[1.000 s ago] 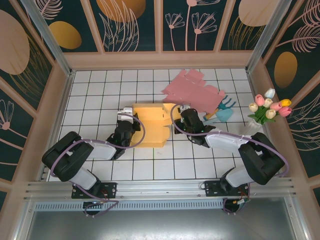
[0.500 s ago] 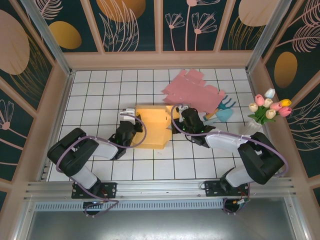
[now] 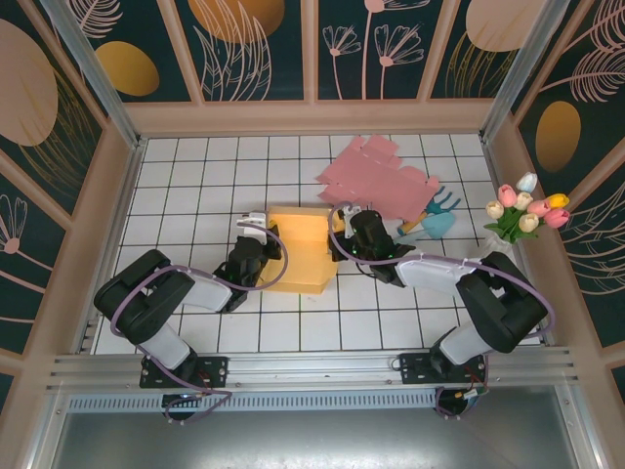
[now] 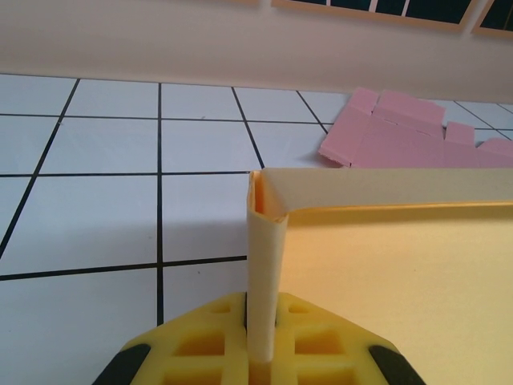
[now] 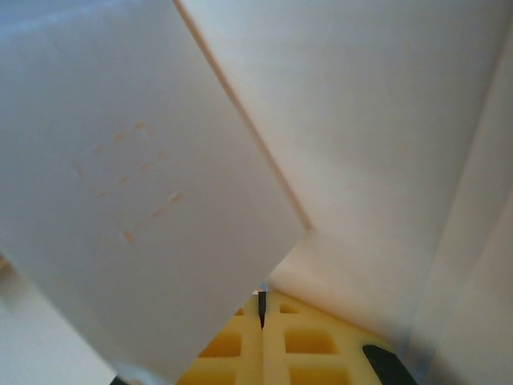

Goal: Fold the paper box

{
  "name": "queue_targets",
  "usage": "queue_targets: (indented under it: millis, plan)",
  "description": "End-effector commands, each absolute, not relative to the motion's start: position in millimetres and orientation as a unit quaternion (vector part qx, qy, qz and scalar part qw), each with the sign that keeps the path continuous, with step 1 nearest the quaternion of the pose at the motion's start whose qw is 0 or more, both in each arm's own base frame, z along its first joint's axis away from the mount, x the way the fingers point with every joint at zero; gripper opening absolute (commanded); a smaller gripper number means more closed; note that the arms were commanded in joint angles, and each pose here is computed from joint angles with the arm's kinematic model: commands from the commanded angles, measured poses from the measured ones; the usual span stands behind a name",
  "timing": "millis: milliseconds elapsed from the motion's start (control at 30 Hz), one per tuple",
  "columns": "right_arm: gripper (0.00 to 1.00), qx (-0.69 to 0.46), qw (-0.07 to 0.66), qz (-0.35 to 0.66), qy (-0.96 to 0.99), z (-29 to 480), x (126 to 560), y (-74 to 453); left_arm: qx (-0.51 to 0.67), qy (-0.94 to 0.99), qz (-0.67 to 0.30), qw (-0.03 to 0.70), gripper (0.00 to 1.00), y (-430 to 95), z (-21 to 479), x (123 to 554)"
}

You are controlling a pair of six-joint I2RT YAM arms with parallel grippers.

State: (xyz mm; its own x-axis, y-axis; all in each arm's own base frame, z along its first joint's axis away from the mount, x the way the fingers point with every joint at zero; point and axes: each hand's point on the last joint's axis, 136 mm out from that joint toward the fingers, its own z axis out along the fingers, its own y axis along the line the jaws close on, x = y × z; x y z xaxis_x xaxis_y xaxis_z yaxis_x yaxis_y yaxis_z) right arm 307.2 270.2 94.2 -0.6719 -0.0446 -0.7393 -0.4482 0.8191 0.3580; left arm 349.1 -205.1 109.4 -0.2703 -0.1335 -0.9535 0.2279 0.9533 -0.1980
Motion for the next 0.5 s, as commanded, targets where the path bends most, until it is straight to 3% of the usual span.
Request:
queue_targets:
  millis: [0, 267, 467]
  plan:
    - [0.0, -0.148, 0.406, 0.271, 0.86, 116, 306, 270, 0.017, 0.77, -0.173, 0.613, 0.0, -216, 123, 354]
    - [0.0, -0.15, 0.431, 0.194, 0.868, 135, 297, 236, 0.023, 0.774, -0.134, 0.618, 0.0, -206, 121, 355]
    - [0.12, -0.162, 0.465, 0.174, 0.853, 178, 279, 214, 0.023, 0.777, -0.111, 0.62, 0.0, -200, 120, 356]
